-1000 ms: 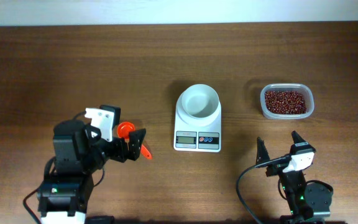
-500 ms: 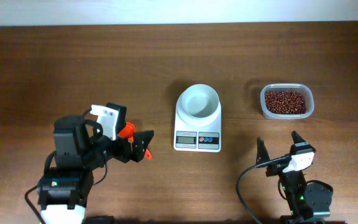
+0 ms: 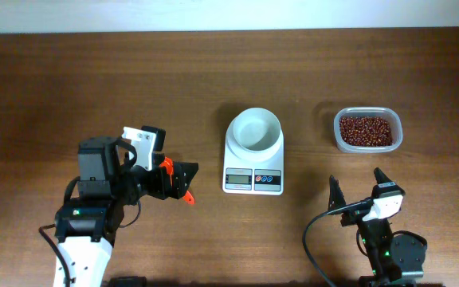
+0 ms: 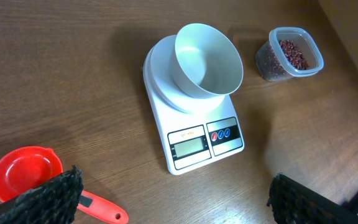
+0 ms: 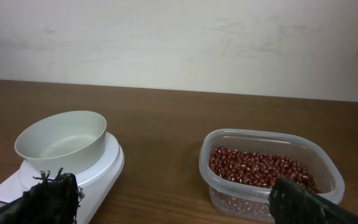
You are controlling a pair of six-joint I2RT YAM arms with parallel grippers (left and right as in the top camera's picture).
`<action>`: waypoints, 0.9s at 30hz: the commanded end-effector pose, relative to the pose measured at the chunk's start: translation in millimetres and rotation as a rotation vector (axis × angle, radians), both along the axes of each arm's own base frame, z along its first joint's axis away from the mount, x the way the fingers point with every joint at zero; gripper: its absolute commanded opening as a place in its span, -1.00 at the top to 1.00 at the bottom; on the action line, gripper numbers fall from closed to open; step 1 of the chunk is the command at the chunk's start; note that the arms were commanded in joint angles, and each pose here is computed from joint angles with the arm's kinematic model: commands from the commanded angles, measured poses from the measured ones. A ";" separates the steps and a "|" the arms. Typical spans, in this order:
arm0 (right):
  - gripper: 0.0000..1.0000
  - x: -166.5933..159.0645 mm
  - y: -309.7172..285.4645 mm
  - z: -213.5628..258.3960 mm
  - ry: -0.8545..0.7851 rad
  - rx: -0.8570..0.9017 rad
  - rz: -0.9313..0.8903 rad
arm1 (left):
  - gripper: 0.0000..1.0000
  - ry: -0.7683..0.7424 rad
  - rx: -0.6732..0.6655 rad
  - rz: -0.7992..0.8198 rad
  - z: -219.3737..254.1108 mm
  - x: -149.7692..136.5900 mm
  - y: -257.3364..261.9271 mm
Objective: Scoop and weigh 50g on scale
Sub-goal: 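Move the left gripper over the orange scoop and lower onto it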
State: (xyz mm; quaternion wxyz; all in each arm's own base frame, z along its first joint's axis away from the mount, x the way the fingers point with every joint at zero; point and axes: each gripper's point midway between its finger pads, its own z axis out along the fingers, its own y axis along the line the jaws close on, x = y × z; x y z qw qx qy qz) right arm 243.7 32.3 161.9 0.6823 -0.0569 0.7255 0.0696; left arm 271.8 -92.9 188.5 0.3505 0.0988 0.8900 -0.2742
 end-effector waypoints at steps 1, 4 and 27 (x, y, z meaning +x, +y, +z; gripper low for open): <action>-0.98 -0.6 3.0 -2.7 0.003 -0.006 0.016 | -0.98 -0.001 -0.016 0.018 5.6 3.2 1.3; -0.98 -0.6 3.0 -2.7 0.003 -0.006 0.016 | -0.98 0.019 -0.025 0.051 4.5 4.2 3.6; -0.98 -0.6 3.0 -2.7 0.003 -0.006 0.016 | -0.98 0.140 -0.035 0.240 22.4 34.0 22.1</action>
